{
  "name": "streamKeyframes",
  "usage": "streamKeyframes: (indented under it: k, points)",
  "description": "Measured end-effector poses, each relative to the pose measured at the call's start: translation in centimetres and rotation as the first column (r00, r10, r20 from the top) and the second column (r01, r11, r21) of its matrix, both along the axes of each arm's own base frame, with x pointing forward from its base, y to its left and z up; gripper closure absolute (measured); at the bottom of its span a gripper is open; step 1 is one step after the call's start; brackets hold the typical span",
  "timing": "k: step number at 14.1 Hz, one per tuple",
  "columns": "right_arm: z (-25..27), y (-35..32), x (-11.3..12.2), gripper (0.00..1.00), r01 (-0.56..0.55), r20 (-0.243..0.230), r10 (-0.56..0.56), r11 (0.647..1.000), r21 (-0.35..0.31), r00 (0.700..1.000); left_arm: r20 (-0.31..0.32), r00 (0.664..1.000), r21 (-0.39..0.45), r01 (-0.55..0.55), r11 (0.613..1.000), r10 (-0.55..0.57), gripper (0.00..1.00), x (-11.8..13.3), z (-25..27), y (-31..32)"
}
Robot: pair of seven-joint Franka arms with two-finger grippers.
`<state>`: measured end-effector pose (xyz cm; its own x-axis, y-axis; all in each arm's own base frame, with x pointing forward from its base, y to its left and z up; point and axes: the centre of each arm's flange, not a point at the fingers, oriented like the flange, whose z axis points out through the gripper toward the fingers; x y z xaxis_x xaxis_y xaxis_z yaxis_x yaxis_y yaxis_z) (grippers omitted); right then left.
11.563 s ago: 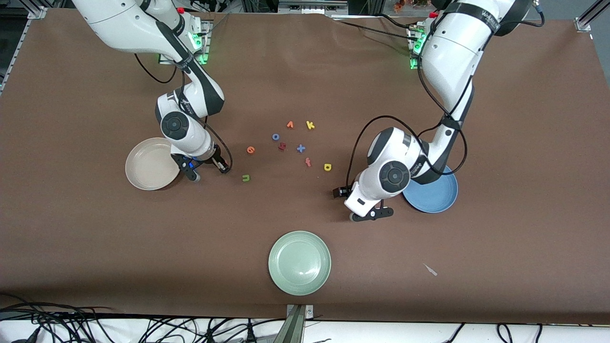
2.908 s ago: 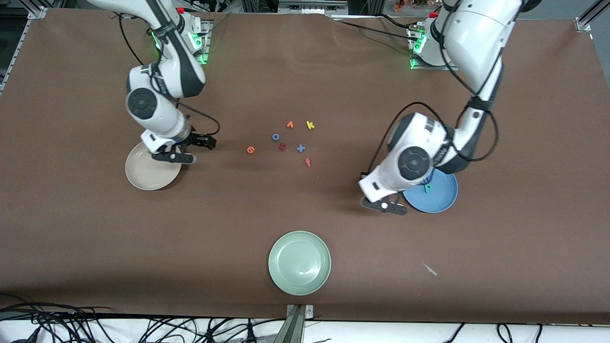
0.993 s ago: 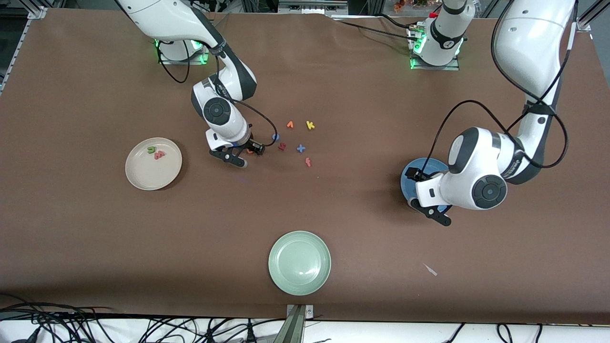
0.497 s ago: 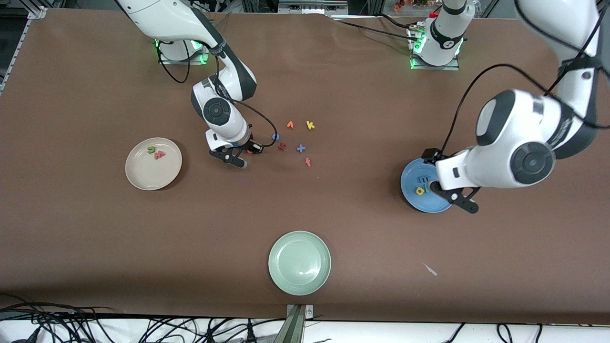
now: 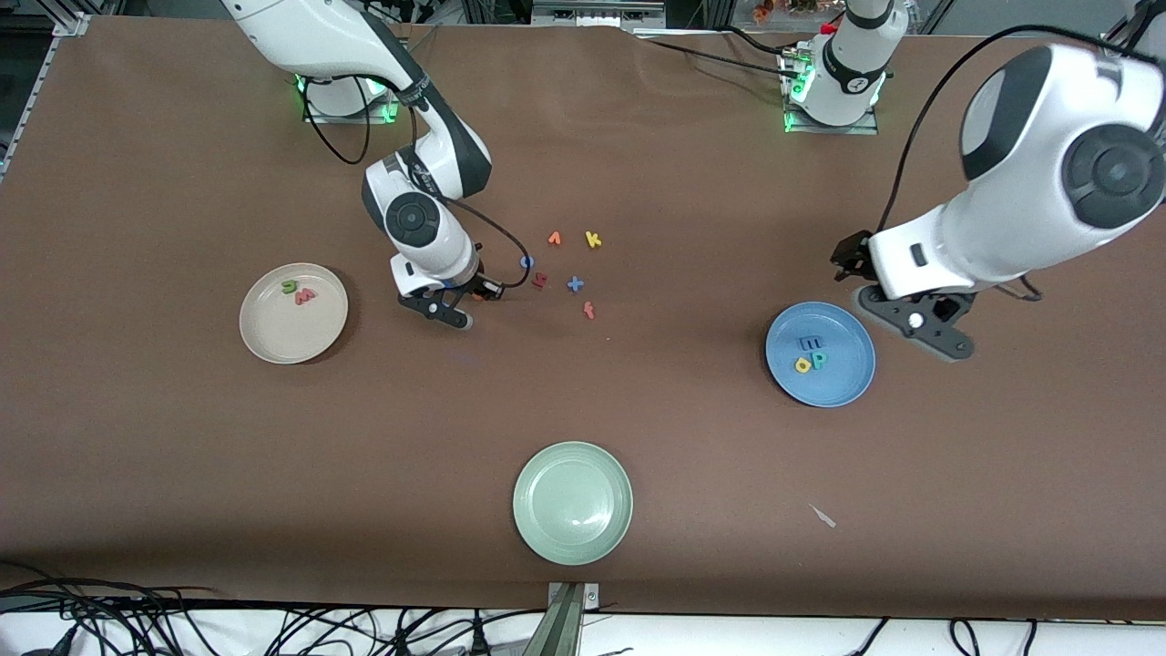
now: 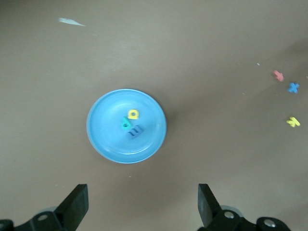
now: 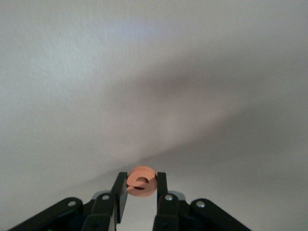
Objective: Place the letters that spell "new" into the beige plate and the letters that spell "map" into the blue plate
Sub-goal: 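Place the e on the white plate while the left gripper returns to rest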
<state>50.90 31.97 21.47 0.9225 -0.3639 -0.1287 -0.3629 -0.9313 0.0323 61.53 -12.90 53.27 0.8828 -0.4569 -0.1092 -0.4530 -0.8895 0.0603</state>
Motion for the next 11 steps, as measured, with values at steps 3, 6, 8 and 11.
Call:
streamKeyframes:
  k: [3,6,8,11]
  points:
    - [3.0,-2.9,2.6,0.71,-0.091,-0.015,0.091,0.996,-0.018,0.996,0.046,0.997,0.01,-0.063,0.998,0.062,0.0,-0.3,2.7,3.7]
    - [4.1,-7.7,4.3,0.71,-0.201,-0.047,0.2,0.979,-0.031,0.979,0.072,0.993,0.01,-0.091,0.996,0.09,0.0,-0.8,3.6,4.0]
    - [4.4,-10.9,4.9,0.71,-0.254,-0.064,0.252,0.967,-0.034,0.966,0.12,0.981,0.004,-0.154,0.988,0.152,0.0,-1.4,3.6,3.9]
    - [4.3,-16.7,5.0,0.71,-0.328,-0.089,0.325,0.944,-0.029,0.942,0.164,0.957,-0.007,-0.24,0.971,0.238,0.0,-3.7,3.2,7.3]
